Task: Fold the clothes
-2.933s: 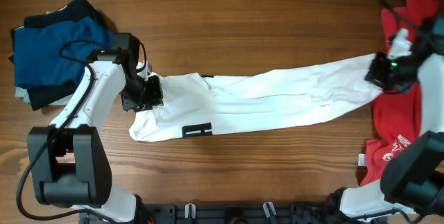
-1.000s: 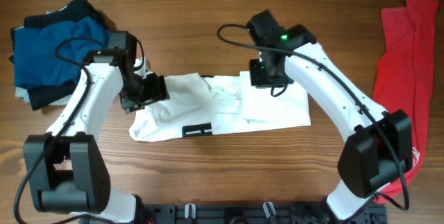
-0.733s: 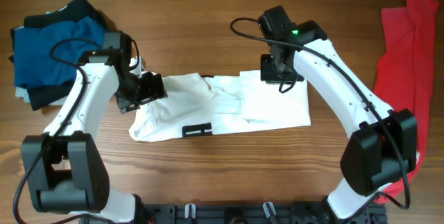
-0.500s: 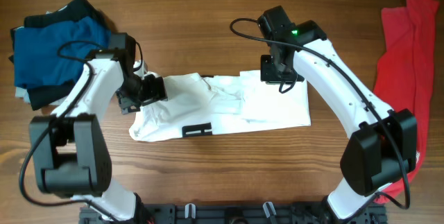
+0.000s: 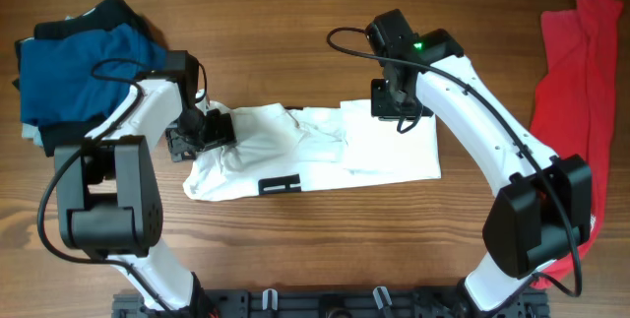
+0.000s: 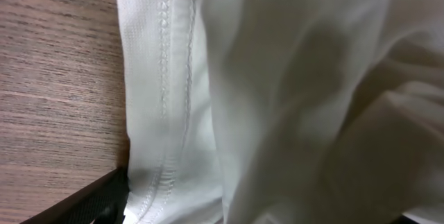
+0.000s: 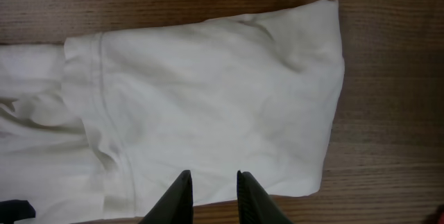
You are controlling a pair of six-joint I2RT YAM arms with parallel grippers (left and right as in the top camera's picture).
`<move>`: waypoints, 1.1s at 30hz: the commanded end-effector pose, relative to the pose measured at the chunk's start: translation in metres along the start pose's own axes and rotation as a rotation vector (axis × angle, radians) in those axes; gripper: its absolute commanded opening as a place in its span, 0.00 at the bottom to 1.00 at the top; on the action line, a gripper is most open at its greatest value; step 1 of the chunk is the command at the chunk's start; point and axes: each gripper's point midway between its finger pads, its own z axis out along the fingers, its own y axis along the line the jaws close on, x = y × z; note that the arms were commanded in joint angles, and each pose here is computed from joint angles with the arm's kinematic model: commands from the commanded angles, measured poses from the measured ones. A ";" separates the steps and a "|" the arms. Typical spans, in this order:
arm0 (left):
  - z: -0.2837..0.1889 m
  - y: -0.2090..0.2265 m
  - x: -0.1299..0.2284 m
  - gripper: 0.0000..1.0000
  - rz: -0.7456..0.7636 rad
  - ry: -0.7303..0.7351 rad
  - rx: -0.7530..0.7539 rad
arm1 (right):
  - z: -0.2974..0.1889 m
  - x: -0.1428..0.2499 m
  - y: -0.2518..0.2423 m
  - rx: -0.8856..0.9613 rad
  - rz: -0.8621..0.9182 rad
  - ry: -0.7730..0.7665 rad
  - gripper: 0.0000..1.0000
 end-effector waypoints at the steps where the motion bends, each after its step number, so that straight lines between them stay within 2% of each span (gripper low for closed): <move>1: 0.021 0.003 0.002 0.82 0.004 0.053 -0.002 | -0.013 -0.006 -0.002 0.003 0.003 -0.044 0.22; 3: 0.022 -0.004 0.004 0.74 0.003 0.067 0.035 | -0.013 -0.006 -0.002 0.004 0.003 -0.043 0.22; 4: 0.022 -0.006 0.005 0.65 0.004 0.070 0.049 | -0.013 -0.006 -0.003 0.004 0.002 -0.043 0.22; 5: 0.021 -0.007 0.005 0.51 0.003 0.072 0.056 | -0.013 -0.006 -0.003 0.005 0.002 -0.042 0.22; 9: 0.021 -0.007 0.005 0.14 0.006 0.074 0.056 | -0.013 -0.006 -0.005 0.007 0.008 -0.041 0.21; 10: 0.020 -0.007 0.005 0.07 0.005 0.073 0.056 | -0.013 -0.006 -0.006 0.007 0.011 -0.040 0.21; 11: 0.018 -0.007 0.004 0.04 0.004 0.070 0.057 | -0.012 -0.007 -0.007 0.008 0.015 -0.038 0.21; 15: -0.003 -0.002 -0.004 0.04 -0.013 0.036 0.056 | -0.012 -0.009 -0.018 0.015 0.042 -0.032 0.21; 26: -0.107 0.050 -0.039 0.04 -0.164 -0.196 0.113 | -0.006 -0.020 -0.088 0.071 0.141 -0.007 0.21; 29: -0.124 0.047 -0.039 0.04 -0.166 -0.229 0.161 | -0.005 -0.022 -0.104 0.079 0.176 -0.002 0.21; 33: -0.145 0.017 -0.031 0.04 -0.082 -0.257 0.269 | -0.004 -0.022 -0.119 0.086 0.196 0.006 0.21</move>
